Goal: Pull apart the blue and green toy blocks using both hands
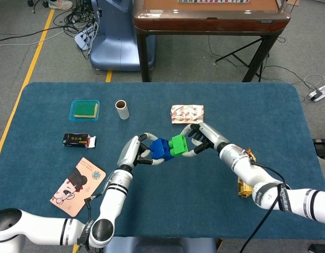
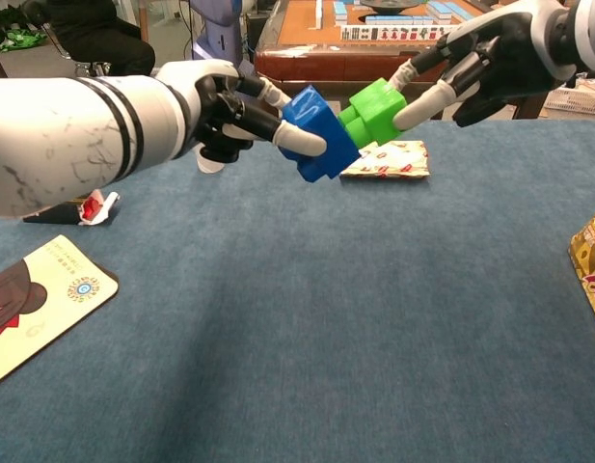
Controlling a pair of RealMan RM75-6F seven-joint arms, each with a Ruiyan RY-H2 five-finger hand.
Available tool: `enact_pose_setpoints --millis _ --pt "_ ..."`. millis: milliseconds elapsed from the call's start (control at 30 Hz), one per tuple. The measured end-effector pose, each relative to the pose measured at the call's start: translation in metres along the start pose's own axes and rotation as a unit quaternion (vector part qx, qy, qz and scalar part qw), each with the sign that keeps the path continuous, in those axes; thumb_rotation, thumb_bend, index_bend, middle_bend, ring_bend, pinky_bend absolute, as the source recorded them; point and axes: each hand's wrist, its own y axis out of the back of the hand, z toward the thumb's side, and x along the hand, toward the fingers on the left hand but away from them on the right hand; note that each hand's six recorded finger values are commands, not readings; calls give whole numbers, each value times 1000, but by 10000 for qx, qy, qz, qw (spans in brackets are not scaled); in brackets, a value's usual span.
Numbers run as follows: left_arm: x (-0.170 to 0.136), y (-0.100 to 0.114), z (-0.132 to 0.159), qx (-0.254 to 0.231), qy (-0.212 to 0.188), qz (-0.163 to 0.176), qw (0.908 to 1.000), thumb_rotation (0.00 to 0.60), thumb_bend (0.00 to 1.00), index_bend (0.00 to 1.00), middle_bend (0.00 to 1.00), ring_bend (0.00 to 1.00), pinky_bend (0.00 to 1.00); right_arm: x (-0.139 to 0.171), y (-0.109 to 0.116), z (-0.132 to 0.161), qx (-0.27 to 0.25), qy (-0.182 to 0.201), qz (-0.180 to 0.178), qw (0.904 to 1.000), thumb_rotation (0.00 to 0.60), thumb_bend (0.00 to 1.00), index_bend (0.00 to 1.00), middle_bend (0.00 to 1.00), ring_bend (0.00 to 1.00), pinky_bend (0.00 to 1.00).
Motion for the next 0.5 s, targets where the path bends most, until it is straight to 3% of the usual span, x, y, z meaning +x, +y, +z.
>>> enact_pose_setpoints --millis 333,500 --pt "7 0 -7 144 108 65 9998 600 0 605 1000 1000 1000 11 10 -13 171 -13 -159 9997 600 264 679 1000 1000 1000" --pt "11 -5 -20 467 230 47 9986 600 0 537 1000 1000 1000 12 13 -25 533 -116 -274 9981 600 256 679 997 1000 1000"
